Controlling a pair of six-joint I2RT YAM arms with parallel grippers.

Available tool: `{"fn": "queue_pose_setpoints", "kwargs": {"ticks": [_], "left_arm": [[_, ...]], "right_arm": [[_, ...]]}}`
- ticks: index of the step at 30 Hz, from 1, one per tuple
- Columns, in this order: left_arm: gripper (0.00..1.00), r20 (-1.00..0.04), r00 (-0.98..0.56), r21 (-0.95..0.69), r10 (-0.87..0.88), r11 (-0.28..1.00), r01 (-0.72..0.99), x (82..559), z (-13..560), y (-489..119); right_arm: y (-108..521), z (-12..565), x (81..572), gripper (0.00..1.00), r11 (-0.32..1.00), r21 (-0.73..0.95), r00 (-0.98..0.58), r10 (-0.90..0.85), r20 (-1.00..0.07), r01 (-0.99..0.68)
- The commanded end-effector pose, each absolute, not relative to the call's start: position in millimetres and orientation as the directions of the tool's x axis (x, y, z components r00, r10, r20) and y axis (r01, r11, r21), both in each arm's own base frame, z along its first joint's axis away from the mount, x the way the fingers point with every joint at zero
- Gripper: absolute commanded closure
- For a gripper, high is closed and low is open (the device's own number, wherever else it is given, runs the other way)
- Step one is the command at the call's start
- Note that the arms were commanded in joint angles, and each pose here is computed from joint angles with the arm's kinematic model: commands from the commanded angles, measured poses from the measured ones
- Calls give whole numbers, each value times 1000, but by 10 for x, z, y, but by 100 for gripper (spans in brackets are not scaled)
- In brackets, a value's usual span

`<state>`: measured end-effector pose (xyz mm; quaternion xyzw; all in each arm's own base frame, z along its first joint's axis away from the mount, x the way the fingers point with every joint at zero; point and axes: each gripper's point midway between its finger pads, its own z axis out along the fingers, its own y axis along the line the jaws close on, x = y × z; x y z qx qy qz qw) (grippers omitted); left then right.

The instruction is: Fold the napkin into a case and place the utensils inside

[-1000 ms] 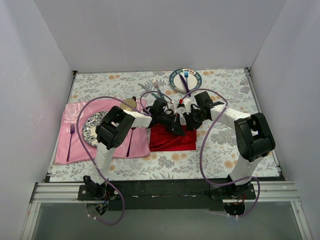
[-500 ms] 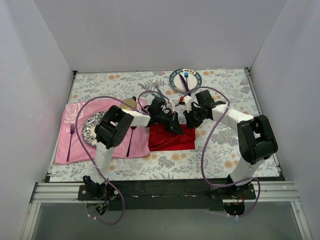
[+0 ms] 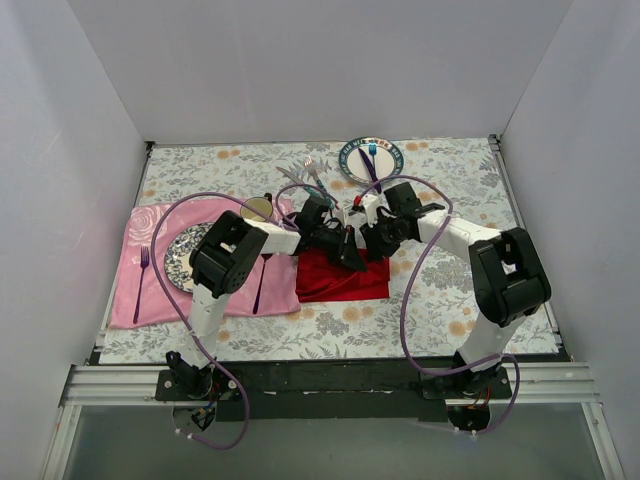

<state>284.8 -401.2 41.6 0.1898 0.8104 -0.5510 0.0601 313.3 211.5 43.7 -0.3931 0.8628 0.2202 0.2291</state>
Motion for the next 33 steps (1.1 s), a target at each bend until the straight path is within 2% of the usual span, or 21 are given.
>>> {"fn": "queue_pose_setpoints", "kwargs": {"ticks": [1, 7, 10, 15, 25, 33], "left_arm": [[100, -332, -910, -869, 248, 295, 397, 2845, 512, -4003], [100, -331, -911, -869, 247, 297, 396, 2850, 503, -4006], [100, -334, -910, -869, 245, 295, 398, 2855, 522, -4010], [100, -322, -915, -875, 243, 292, 386, 2850, 573, -4024], [100, -308, -924, -885, 228, 288, 366, 2844, 688, -4023], [100, -307, -926, -885, 222, 290, 363, 2830, 704, -4018]], "right_arm": [[2229, 499, 3235, 70, 593, 184, -568, -564, -599, -783], [2200, 395, 3262, 72, 612, 128, -561, -595, -575, -780], [2162, 312, 3271, 77, 621, 113, -569, -611, -550, -776], [2129, 312, 3263, 99, 614, 98, -559, -628, -542, -783], [2099, 590, 3261, 99, 581, 33, -474, -629, -617, -813], [2119, 720, 3279, 99, 580, 53, -469, -597, -651, -813]]}}
